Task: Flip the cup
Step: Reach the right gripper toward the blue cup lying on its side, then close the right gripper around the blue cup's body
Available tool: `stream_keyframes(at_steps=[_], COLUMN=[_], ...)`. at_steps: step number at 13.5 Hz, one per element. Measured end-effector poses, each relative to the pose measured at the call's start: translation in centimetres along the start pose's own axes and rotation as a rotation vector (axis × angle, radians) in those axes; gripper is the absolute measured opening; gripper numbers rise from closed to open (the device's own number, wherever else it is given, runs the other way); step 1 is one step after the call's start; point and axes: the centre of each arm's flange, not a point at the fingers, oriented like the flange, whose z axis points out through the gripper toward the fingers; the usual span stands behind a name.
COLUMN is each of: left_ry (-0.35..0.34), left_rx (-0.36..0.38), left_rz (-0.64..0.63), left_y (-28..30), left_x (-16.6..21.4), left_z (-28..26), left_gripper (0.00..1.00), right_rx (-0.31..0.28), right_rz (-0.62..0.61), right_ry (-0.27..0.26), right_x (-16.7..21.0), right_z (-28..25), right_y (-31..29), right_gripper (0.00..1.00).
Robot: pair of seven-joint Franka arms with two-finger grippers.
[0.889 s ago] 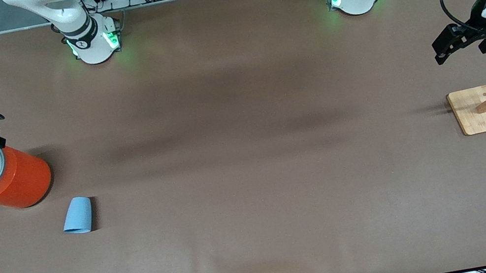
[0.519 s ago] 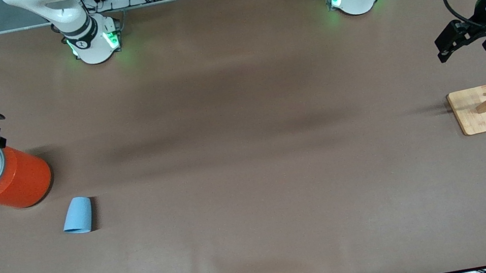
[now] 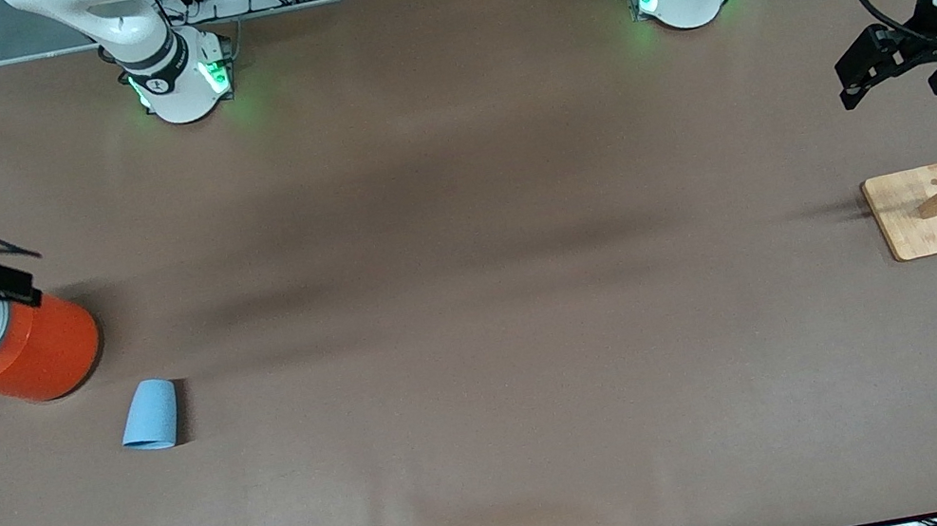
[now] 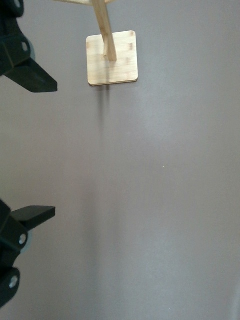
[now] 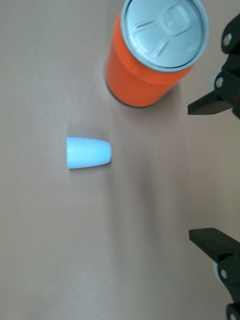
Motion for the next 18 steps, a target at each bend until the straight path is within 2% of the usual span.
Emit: stream_keyframes(at_steps=[3, 6, 7, 10, 15, 18], left_ry=[0.0, 0.003, 0.003, 0.003, -0.001, -0.004], left_rx=[0.0, -0.001, -0.001, -0.002, -0.002, -0.002], left_rz=[0.0, 0.0, 0.0, 0.003, 0.004, 0.003], left_y=[0.0, 0.0, 0.0, 0.2, 0.2, 0.1], left_x=[-0.1, -0.1, -0.1, -0.1, -0.1, 0.0], left_z=[-0.2, -0.4, -0.4, -0.4, -0.2, 0.0], left_gripper=[1.0, 1.0, 1.0, 1.0, 1.0, 1.0], right_rx=[0.002, 0.005, 0.006, 0.001, 0.008, 0.012], right_rz=[-0.004, -0.023, -0.044, -0.082, -0.106, -0.099], right_ry=[-0.013, -0.045, -0.029, 0.062, 0.133, 0.105], right_x=[4.2, 6.8, 7.4, 7.6, 8.0, 7.7], right_z=[7.9, 16.6, 19.3, 25.0, 28.3, 31.4], right_y=[1.5, 3.4, 4.4, 6.1, 2.8, 1.9], right_gripper=[1.0, 1.0, 1.0, 1.0, 1.0, 1.0])
